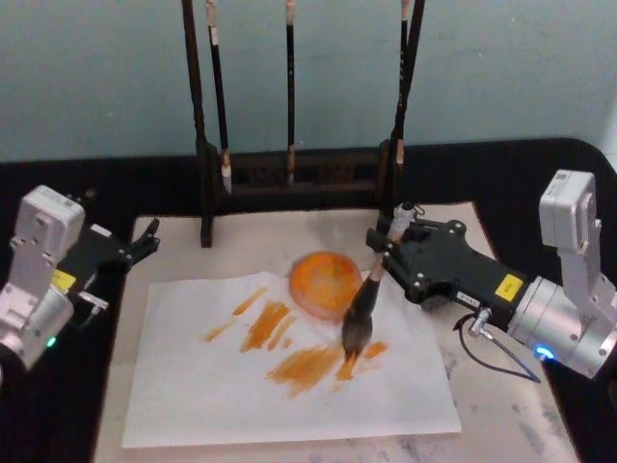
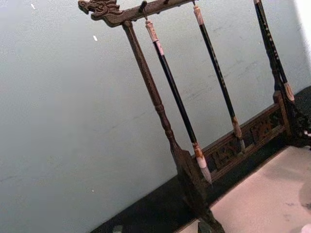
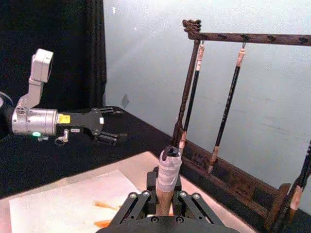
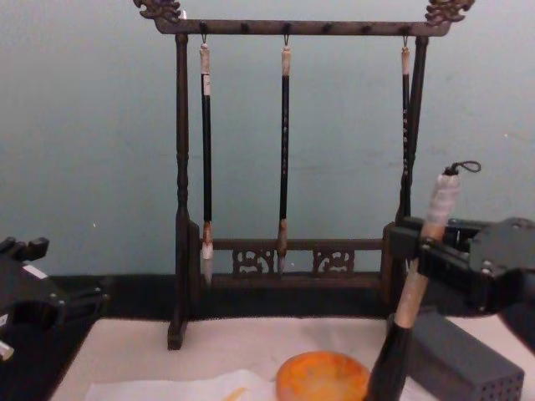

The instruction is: Pick up the brush from the inkstone, write on the paper, then place the brush back to its original position.

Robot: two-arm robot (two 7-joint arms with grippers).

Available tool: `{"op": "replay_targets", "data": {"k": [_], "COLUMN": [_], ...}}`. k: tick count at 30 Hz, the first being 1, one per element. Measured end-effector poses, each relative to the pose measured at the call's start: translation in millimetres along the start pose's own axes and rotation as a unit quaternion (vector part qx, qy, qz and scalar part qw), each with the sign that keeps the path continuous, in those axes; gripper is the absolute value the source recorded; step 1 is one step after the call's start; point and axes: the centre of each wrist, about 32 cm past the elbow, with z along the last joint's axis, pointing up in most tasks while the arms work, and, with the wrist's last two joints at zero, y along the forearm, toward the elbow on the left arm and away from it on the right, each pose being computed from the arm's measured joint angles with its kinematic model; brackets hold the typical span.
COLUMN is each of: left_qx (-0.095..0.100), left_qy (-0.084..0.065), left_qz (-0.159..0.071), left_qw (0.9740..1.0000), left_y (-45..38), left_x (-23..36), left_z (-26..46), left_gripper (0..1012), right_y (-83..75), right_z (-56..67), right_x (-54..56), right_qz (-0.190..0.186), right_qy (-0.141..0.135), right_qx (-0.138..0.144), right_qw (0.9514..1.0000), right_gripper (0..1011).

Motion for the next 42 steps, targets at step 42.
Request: {"op": "replay_targets", "data": {"k": [42], "left_qx": [0.0], "left_qy": [0.0], "left_qz": [0.0], "left_qw": [1.0], "left_y": [0.0], "left_x": [0.0], "left_z": [0.0], "left_gripper": [1001], "right_y": [-0.5], "right_z": [5.3], "right_x": [10.1], "right_qz": [-0.038], "right_qy": [-0.041], "right_qx": [0.006], "right_qw": [0.9984], "right_gripper": [174]}}
